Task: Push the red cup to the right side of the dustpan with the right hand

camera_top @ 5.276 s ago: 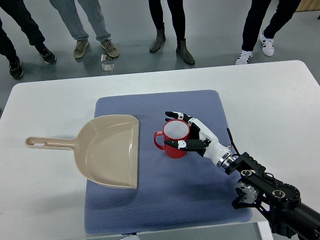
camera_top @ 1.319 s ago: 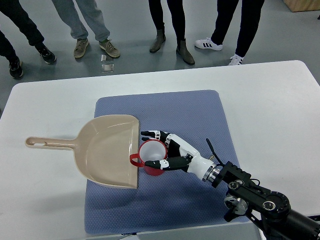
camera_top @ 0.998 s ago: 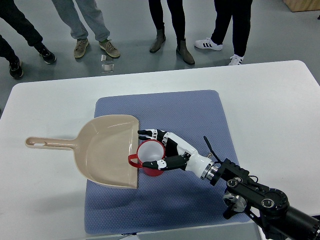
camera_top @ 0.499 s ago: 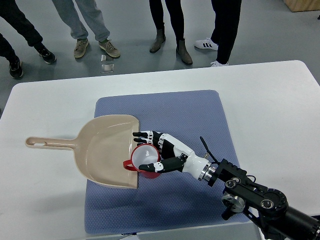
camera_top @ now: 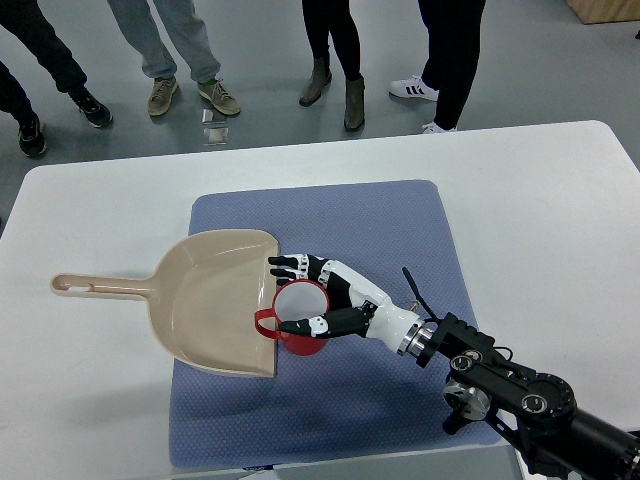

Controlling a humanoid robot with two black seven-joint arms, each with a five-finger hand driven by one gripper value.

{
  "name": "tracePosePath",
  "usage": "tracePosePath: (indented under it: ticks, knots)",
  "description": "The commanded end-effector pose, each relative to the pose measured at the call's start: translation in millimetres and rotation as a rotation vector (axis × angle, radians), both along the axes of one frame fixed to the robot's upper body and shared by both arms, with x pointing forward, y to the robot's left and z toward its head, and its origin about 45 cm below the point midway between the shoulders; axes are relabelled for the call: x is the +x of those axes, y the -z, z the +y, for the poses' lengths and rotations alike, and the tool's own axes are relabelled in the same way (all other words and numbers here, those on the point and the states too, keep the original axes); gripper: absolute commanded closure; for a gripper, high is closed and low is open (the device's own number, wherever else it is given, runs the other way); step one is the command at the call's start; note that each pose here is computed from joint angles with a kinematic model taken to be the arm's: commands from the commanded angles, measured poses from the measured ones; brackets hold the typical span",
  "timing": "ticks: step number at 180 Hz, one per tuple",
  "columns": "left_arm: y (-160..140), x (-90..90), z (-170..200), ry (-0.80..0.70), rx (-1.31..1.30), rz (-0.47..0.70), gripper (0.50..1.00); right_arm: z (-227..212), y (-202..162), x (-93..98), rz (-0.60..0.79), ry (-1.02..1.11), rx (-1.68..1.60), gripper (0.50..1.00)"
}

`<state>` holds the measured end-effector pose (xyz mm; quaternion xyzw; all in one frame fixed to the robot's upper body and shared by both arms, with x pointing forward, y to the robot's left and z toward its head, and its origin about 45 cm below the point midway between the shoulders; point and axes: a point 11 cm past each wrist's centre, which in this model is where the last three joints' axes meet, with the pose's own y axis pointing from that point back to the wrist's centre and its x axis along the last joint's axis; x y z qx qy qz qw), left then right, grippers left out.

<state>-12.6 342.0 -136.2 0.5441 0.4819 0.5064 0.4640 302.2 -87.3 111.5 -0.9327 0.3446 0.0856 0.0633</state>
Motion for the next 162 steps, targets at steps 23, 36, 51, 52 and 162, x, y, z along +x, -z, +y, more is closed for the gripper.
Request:
tracePosePath:
  ticks: [23, 36, 51, 52, 162]
  knots:
    - [0.0, 0.0, -0.1, 0.000, 0.000, 0.000, 0.500, -1.2, -4.1, 5.0, -0.011, 0.008, 0.004, 0.572]
    - [0.0, 0.0, -0.1, 0.000, 0.000, 0.000, 0.500, -1.1, -4.0, 4.6, -0.010, 0.009, 0.006, 0.572]
    - [0.0, 0.0, -0.1, 0.000, 0.000, 0.000, 0.500, -1.1, -4.0, 4.6, -0.010, 0.009, 0.006, 0.572]
    - [0.0, 0.0, -0.1, 0.000, 0.000, 0.000, 0.500, -1.1, -4.0, 4.6, -0.010, 0.009, 0.006, 0.572]
    - [0.0, 0.0, -0.1, 0.000, 0.000, 0.000, 0.500, -14.5, -44.9, 46.0, -0.095, 0.082, 0.068, 0.572]
